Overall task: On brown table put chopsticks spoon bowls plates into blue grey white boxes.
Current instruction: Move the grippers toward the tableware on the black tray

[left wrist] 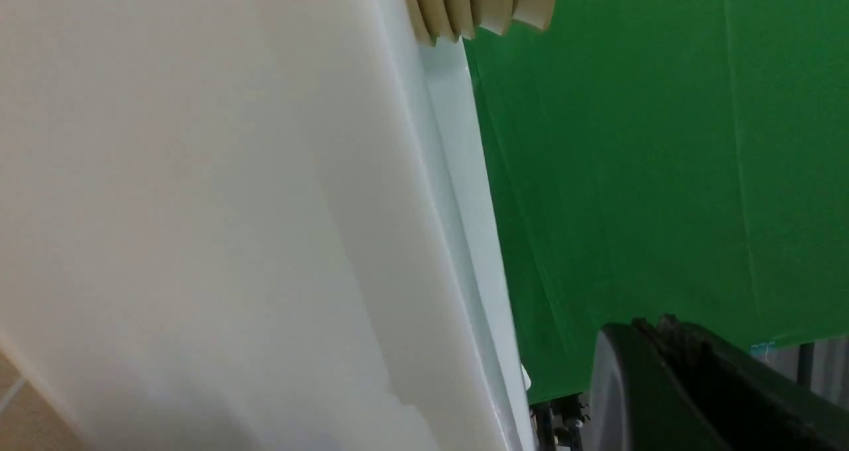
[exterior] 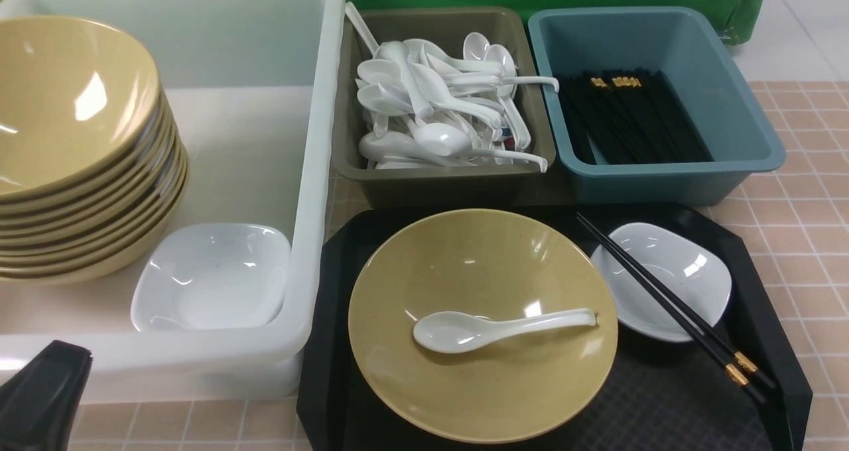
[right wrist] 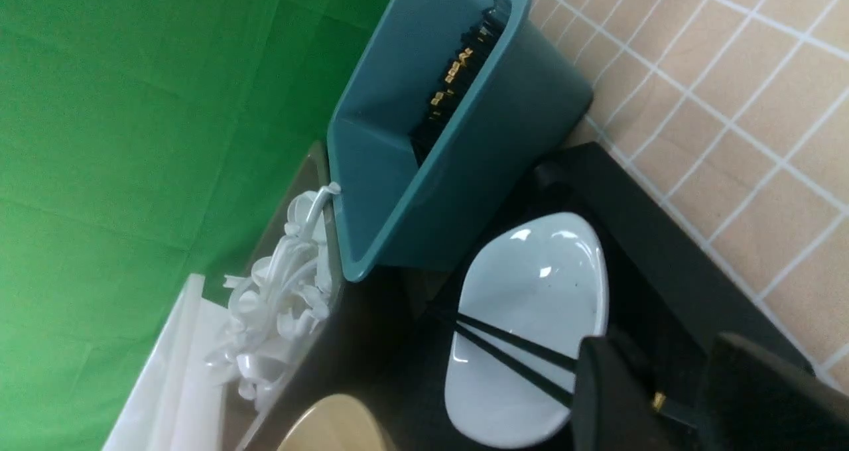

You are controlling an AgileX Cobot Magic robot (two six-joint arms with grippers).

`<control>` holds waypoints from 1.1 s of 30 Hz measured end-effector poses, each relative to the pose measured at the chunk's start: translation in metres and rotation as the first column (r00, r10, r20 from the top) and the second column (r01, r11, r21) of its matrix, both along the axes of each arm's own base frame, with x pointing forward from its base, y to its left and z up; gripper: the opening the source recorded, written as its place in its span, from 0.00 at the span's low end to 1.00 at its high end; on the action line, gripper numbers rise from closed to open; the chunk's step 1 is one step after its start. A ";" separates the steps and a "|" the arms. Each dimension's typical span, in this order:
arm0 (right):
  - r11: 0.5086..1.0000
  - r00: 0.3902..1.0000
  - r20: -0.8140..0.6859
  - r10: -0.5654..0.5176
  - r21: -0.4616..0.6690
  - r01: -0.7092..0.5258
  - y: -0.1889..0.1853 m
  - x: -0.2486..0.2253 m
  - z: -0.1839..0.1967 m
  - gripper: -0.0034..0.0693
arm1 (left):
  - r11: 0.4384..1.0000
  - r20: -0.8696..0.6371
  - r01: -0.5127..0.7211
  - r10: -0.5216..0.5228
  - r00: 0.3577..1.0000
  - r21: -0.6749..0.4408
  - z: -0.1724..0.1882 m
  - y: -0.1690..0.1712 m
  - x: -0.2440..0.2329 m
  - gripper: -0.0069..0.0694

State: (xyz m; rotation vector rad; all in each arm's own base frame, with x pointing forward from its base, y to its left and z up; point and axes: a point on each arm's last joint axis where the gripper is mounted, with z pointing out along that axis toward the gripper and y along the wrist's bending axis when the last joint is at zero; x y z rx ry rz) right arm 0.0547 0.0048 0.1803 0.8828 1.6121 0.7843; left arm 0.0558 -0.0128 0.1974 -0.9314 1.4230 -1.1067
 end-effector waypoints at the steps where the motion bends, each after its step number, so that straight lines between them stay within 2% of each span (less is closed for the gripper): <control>1: 1.000 1.000 0.003 0.001 -0.007 -0.001 0.000 0.000 0.000 0.37 | 1.000 0.000 0.002 -0.002 1.000 0.011 0.000 0.000 0.000 0.09; 7: 0.998 1.000 0.008 0.023 -0.061 -0.022 0.001 0.000 0.001 0.37 | 0.978 0.045 0.037 -0.048 0.998 0.206 0.012 -0.004 -0.003 0.09; 8: 0.990 0.998 -0.002 0.058 -0.129 -0.058 0.002 -0.001 0.004 0.37 | 0.948 0.102 0.042 -0.079 0.992 0.317 0.031 -0.006 -0.007 0.09; 10: 0.965 0.993 0.004 0.116 -0.238 -0.112 0.004 -0.004 0.016 0.35 | 0.896 0.143 0.051 -0.126 0.982 0.441 0.052 -0.010 -0.011 0.09; 13: 0.910 0.982 0.005 0.190 -0.375 -0.175 0.007 -0.006 0.043 0.27 | 0.811 0.106 0.091 -0.185 0.977 0.578 0.076 -0.014 -0.009 0.09; 15: 0.855 0.969 -0.050 0.242 -0.460 -0.238 0.009 -0.003 0.061 0.17 | 0.724 0.015 0.156 -0.224 0.974 0.672 0.094 -0.016 0.001 0.09; 17: 0.788 0.945 -0.154 0.288 -0.523 -0.325 0.012 0.006 0.075 0.11 | 0.626 -0.097 0.231 -0.242 0.965 0.745 0.105 -0.016 0.014 0.09; 20: 0.607 0.861 -0.365 0.354 -0.611 -0.508 0.017 0.025 0.096 0.10 | 0.467 -0.299 0.386 -0.251 0.921 0.796 0.119 -0.015 0.037 0.09; 22: 0.477 0.788 -0.493 0.368 -0.627 -0.616 0.021 0.041 0.108 0.10 | 0.355 -0.449 0.506 -0.236 0.862 0.786 0.125 -0.012 0.054 0.09; 23: 0.389 0.712 -0.577 0.401 -0.596 -0.702 0.022 0.050 0.113 0.10 | 0.306 -0.517 0.563 -0.225 0.826 0.767 0.128 -0.010 0.063 0.09; 24: 0.347 0.682 -0.607 0.408 -0.588 -0.731 0.023 0.056 0.118 0.10 | 0.268 -0.581 0.620 -0.218 0.785 0.737 0.127 -0.009 0.071 0.09; 26: 0.233 0.575 -0.700 0.423 -0.529 -0.816 0.027 0.074 0.125 0.10 | 0.198 -0.656 0.687 -0.204 0.726 0.699 0.130 -0.009 0.086 0.09; 28: 0.169 0.501 -0.750 0.432 -0.478 -0.862 0.032 0.093 0.128 0.10 | 0.142 -0.708 0.741 -0.224 0.670 0.656 0.130 -0.016 0.102 0.09; 29: 0.164 0.495 -0.753 0.433 -0.474 -0.865 0.032 0.095 0.129 0.10 | 0.132 -0.712 0.746 -0.231 0.663 0.652 0.129 -0.018 0.103 0.09; 31: 0.090 0.433 -0.784 0.445 -0.442 -0.893 0.042 0.117 0.129 0.10 | 0.048 -0.749 0.790 -0.287 0.598 0.612 0.125 -0.037 0.118 0.09; 32: 0.084 0.432 -0.783 0.447 -0.444 -0.892 0.043 0.119 0.130 0.10 | 0.045 -0.752 0.792 -0.287 0.594 0.608 0.125 -0.037 0.120 0.09; 33: 0.032 0.395 -0.800 0.451 -0.428 -0.903 0.051 0.134 0.127 0.10 | -0.035 -0.773 0.810 -0.327 0.544 0.585 0.121 -0.053 0.127 0.09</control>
